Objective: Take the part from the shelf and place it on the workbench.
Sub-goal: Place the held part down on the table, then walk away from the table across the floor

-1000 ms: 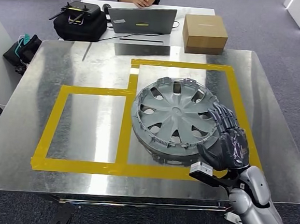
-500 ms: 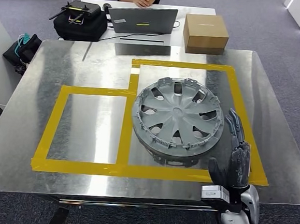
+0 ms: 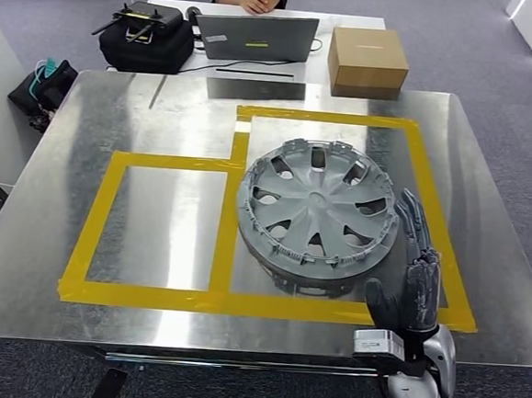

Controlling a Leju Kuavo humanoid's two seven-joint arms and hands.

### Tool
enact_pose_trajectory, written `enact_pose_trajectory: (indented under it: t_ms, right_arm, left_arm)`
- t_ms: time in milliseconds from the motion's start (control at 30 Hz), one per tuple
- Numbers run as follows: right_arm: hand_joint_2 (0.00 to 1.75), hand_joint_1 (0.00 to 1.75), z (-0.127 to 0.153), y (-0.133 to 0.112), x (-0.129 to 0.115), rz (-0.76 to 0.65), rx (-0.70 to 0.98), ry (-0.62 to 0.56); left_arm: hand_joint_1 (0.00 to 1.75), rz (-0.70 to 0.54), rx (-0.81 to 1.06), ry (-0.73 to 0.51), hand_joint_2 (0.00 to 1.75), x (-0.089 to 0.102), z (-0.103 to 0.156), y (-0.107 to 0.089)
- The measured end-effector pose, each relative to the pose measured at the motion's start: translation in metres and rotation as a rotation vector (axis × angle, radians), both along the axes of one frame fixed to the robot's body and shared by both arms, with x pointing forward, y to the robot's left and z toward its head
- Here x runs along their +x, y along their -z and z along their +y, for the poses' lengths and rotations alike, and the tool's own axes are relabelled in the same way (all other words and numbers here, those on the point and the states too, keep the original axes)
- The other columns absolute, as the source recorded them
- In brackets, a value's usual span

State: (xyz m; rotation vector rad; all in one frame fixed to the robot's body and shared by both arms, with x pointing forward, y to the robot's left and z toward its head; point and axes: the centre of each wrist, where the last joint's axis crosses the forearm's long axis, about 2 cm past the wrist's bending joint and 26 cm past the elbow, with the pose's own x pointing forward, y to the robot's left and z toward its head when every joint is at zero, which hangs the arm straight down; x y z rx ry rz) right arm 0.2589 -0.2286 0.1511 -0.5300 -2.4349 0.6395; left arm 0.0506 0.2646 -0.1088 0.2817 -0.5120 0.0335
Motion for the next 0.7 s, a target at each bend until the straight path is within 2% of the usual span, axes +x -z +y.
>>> enact_pose_trajectory:
  t_ms: [700]
  right_arm:
    - [0.0,0.0,0.0009,-0.0006,0.0011,0.015,0.037,-0.009]
  left_arm:
    - [0.0,-0.003,-0.006,-0.016,0.0,0.0013,-0.0016,-0.0002]
